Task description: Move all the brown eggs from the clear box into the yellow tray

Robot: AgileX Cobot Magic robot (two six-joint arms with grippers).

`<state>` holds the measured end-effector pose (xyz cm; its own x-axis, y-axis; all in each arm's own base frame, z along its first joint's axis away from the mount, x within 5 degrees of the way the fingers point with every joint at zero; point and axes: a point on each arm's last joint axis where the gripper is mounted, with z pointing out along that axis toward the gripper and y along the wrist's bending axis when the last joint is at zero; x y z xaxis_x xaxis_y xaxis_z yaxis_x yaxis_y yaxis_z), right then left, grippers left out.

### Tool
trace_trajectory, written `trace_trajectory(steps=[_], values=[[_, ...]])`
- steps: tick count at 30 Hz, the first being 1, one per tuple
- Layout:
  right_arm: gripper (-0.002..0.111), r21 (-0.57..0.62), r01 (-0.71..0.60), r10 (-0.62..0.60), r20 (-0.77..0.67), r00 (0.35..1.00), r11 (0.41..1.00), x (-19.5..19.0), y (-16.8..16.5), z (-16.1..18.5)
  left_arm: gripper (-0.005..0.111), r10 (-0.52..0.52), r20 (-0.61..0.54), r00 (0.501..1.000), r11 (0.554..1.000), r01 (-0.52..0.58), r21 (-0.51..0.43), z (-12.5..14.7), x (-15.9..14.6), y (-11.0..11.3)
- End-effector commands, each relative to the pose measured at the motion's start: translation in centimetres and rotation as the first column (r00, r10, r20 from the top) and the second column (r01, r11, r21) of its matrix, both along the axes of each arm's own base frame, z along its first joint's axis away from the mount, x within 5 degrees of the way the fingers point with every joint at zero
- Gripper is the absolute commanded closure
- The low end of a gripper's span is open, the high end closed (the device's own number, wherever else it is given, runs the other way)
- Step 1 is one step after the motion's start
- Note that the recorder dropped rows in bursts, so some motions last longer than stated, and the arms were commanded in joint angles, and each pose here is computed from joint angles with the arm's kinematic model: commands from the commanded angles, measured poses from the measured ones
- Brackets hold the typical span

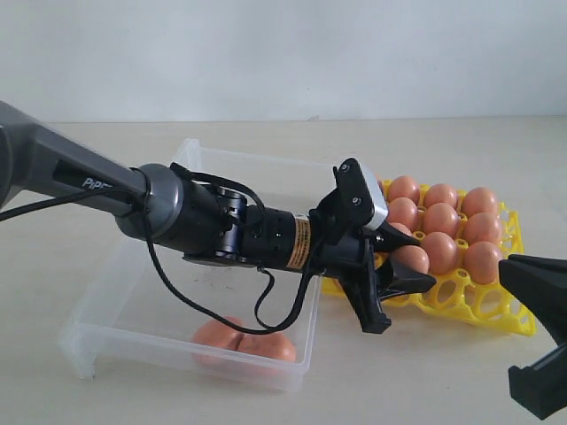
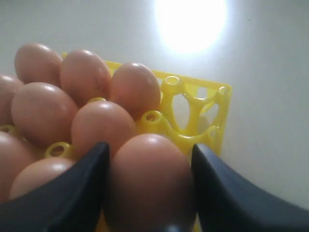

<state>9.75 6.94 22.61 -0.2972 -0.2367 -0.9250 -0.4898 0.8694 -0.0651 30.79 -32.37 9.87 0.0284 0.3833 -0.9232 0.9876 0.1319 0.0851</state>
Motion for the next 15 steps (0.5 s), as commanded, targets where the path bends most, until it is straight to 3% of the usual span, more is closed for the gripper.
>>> trace_trajectory(steps=[1,15], values=[[0.108,0.006,-0.003,0.003,0.010,1.000,1.000,0.0,0.0,0.3,0.103,0.026,0.014,1.000,1.000,-0.026,0.006,0.0,0.7,0.0],[0.108,0.005,-0.005,0.005,0.011,1.000,1.000,0.0,0.0,0.3,0.103,0.008,0.003,1.000,1.000,-0.008,-0.005,-1.5,0.6,-0.1]])
